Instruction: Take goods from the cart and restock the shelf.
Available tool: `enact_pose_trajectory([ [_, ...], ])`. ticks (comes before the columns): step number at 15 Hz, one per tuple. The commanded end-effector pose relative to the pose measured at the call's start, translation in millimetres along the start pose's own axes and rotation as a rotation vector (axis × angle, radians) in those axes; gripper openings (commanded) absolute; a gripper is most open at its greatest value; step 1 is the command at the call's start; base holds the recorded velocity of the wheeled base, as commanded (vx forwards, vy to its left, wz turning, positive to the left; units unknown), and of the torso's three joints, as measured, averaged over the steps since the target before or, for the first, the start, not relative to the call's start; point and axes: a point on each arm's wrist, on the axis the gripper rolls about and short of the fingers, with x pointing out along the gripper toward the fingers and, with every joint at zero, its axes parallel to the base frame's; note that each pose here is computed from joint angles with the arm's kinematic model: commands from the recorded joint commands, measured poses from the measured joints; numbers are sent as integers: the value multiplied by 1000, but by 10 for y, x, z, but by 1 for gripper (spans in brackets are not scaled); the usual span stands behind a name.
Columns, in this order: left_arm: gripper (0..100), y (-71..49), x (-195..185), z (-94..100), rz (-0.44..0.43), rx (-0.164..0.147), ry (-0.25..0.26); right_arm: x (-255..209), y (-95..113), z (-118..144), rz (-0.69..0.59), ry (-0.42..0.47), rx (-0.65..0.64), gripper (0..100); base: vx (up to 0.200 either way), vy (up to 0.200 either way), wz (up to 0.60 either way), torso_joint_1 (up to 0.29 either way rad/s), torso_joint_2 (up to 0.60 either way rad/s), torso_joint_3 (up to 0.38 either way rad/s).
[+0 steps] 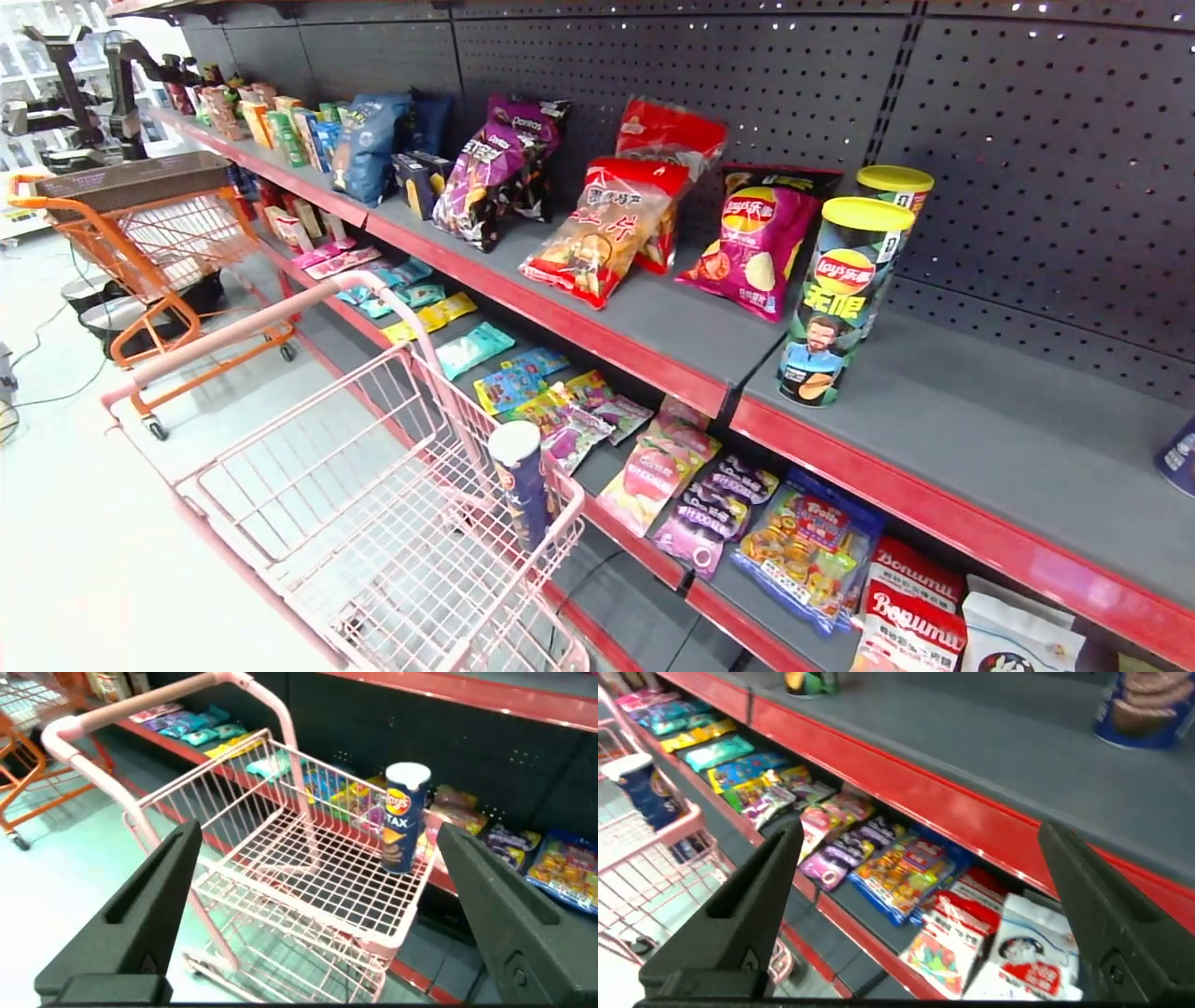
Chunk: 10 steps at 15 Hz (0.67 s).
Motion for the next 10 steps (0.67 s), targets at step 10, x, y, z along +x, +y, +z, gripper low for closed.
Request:
enact_pose_trajectory([
  [10,100,0,0,-1,1,-1,0,0,0,-2,0,1,3,100,0,0,0,-147,374,225],
])
